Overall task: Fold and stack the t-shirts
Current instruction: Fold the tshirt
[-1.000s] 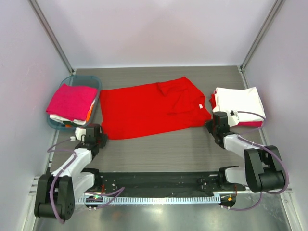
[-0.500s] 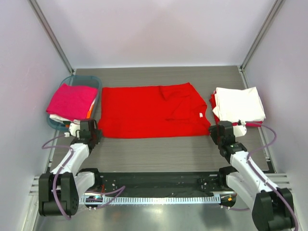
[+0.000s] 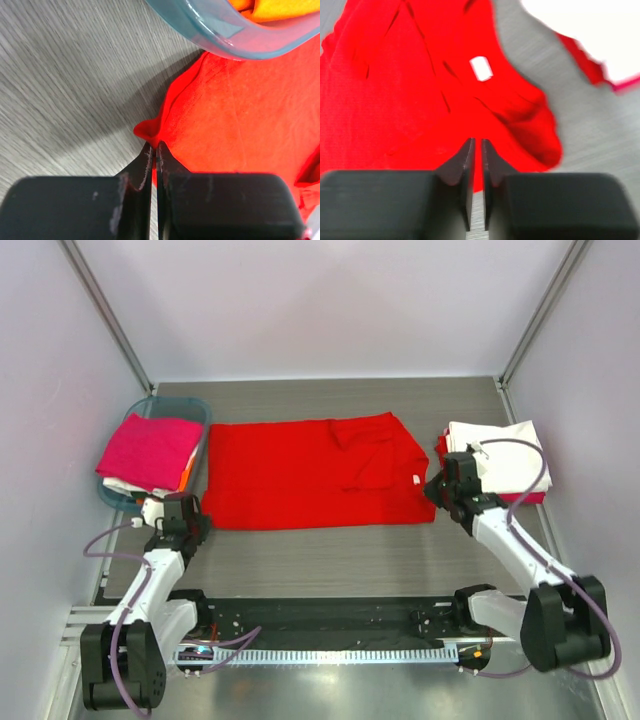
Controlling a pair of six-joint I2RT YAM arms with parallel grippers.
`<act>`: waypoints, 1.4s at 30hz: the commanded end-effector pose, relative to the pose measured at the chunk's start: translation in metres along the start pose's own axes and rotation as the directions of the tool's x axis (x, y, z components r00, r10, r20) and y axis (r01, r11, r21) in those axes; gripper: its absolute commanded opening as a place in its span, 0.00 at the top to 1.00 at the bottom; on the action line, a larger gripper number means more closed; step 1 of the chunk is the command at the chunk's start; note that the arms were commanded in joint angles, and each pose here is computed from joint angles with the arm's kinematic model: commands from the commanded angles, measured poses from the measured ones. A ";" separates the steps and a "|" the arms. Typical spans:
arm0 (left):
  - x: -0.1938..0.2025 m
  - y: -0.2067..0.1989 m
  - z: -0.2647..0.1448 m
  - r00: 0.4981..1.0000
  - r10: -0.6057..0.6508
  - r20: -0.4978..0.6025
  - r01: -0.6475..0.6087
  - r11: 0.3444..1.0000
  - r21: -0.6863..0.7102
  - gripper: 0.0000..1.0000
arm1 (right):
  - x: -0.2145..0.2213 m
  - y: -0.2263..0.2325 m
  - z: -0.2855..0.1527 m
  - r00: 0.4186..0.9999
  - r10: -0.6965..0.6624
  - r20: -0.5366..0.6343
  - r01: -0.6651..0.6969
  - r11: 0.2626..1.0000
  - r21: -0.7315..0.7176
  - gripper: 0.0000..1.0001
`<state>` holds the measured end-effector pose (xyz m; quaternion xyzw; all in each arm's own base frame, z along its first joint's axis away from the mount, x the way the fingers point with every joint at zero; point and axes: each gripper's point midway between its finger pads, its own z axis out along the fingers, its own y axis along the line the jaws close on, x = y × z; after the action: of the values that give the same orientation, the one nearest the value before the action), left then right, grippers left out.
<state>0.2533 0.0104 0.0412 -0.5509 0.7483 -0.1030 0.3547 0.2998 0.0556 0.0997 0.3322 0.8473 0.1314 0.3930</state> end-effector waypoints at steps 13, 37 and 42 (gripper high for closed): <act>-0.015 -0.008 -0.006 0.994 0.100 0.041 -0.101 0.995 0.013 1.00 | 0.020 -0.002 0.000 0.997 -0.072 -0.012 0.072 0.997 0.007 0.53; -0.015 -0.009 -0.011 0.995 0.093 0.039 -0.094 0.995 0.017 1.00 | 0.062 -0.047 0.021 0.986 0.162 0.042 -0.164 0.986 0.037 0.46; -0.015 -0.009 -0.012 0.995 0.092 0.035 -0.093 0.995 0.018 1.00 | 0.049 -0.051 0.024 0.982 0.153 0.107 -0.161 0.985 0.067 0.53</act>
<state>0.2474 0.0131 0.0469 -0.5153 0.7724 -0.0846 0.3614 0.2643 0.0648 0.0281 0.4018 0.8198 0.1441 0.3817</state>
